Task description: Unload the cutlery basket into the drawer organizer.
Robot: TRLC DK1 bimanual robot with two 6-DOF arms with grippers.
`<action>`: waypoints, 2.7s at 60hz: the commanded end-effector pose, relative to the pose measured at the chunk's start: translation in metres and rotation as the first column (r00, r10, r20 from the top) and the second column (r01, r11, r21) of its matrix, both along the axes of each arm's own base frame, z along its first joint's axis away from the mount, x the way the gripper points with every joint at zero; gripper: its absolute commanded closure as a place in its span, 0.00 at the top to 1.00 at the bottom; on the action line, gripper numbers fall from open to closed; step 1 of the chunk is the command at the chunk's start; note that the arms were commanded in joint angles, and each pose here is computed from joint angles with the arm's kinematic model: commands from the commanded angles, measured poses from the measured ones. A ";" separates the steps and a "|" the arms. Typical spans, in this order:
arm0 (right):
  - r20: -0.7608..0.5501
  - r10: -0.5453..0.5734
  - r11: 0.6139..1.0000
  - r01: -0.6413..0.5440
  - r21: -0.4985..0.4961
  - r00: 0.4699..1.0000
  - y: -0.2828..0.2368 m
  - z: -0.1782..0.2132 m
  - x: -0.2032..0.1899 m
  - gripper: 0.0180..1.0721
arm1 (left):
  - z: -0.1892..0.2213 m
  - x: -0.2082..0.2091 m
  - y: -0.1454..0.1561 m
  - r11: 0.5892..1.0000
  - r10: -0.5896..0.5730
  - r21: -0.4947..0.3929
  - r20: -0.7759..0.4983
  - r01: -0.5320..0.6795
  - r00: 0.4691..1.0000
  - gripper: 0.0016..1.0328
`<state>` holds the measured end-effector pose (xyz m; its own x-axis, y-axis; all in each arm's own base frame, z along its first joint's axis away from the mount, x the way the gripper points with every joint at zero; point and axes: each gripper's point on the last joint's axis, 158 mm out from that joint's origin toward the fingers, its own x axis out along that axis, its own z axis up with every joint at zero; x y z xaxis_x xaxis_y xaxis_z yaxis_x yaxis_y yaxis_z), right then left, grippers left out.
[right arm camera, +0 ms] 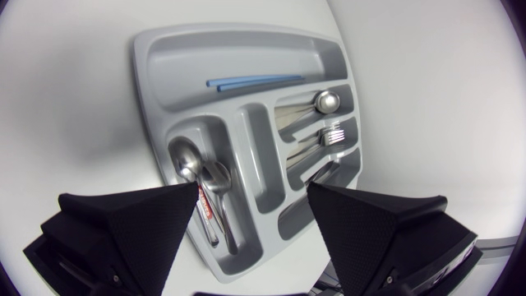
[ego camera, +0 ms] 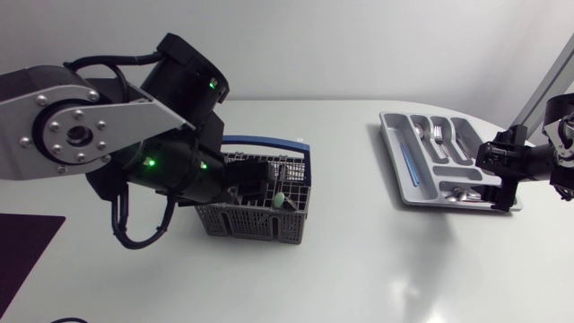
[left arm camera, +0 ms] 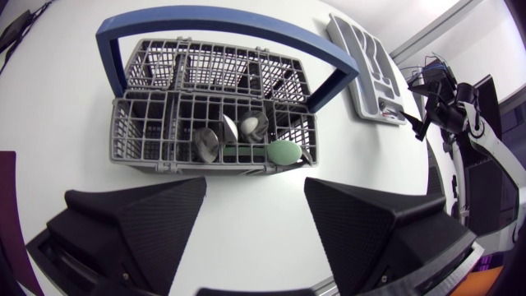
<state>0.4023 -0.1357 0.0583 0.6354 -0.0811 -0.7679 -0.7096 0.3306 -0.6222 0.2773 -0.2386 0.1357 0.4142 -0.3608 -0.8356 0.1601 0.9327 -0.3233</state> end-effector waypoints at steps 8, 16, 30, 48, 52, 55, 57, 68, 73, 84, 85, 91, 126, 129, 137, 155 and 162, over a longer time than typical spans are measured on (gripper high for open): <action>0.018 0.034 0.997 -0.035 0.065 0.999 0.058 0.006 -0.023 0.95 | -0.003 0.000 -0.007 0.999 0.034 -0.008 -0.059 -0.034 0.998 0.70; 0.033 0.058 0.992 -0.061 0.112 0.998 0.097 0.017 -0.035 0.95 | -0.003 0.000 -0.010 0.999 0.040 -0.015 -0.066 -0.041 0.997 0.57; 0.043 0.111 0.978 -0.117 0.170 0.993 0.162 0.029 -0.057 0.95 | -0.012 0.010 -0.018 0.998 0.064 -0.011 -0.091 -0.066 0.994 0.45; 0.041 0.146 0.966 -0.151 0.212 0.988 0.204 0.029 -0.072 0.95 | -0.026 0.023 -0.020 0.994 0.107 -0.009 -0.110 -0.109 0.988 0.35; 0.038 0.155 0.964 -0.159 0.214 0.987 0.211 0.027 -0.075 0.95 | -0.029 0.026 -0.019 0.993 0.117 -0.007 -0.114 -0.119 0.986 0.35; 0.045 0.162 0.961 -0.168 0.220 0.986 0.217 0.029 -0.078 0.95 | -0.031 0.028 -0.018 0.991 0.130 -0.006 -0.120 -0.132 0.984 0.35; 0.046 0.165 0.960 -0.171 0.222 0.985 0.219 0.030 -0.079 0.95 | -0.033 0.030 -0.016 0.990 0.141 -0.002 -0.125 -0.142 0.982 0.35; 0.039 0.180 0.955 -0.184 0.232 0.983 0.228 0.028 -0.084 0.95 | -0.038 0.037 -0.009 0.982 0.188 0.018 -0.121 -0.188 0.975 0.35; 0.034 0.184 0.954 -0.187 0.235 0.982 0.230 0.026 -0.086 0.95 | -0.037 0.039 -0.007 0.979 0.206 0.034 -0.099 -0.203 0.974 0.35; 0.028 0.190 0.952 -0.191 0.239 0.981 0.232 0.022 -0.091 0.95 | -0.037 0.044 -0.004 0.970 0.241 0.046 -0.077 -0.238 0.968 0.35; 0.026 0.192 0.952 -0.193 0.240 0.981 0.233 0.021 -0.092 0.95 | -0.037 0.044 -0.004 0.970 0.242 0.048 -0.077 -0.239 0.967 0.35; 0.029 0.199 0.950 -0.200 0.241 0.980 0.235 0.022 -0.094 0.95 | -0.038 0.045 -0.005 0.969 0.245 0.054 -0.062 -0.242 0.968 0.35; 0.015 0.213 0.947 -0.210 0.242 0.977 0.239 0.013 -0.101 0.95 | -0.043 0.054 -0.010 0.962 0.272 0.046 -0.016 -0.271 0.962 0.23; 0.015 0.213 0.947 -0.210 0.242 0.977 0.239 0.013 -0.100 0.95 | -0.044 0.055 -0.010 0.961 0.273 0.045 -0.013 -0.272 0.962 0.23; 0.013 0.213 0.947 -0.210 0.242 0.977 0.239 0.012 -0.101 0.95 | -0.046 0.057 -0.010 0.960 0.275 0.046 -0.005 -0.275 0.961 0.21; 0.009 0.217 0.947 -0.213 0.239 0.976 0.238 0.010 -0.104 0.95 | -0.052 0.057 -0.002 0.955 0.289 0.069 0.005 -0.289 0.957 0.09; 0.009 0.223 0.946 -0.218 0.239 0.975 0.240 0.010 -0.104 0.95 | -0.050 0.055 -0.001 0.955 0.288 0.067 0.009 -0.288 0.958 0.09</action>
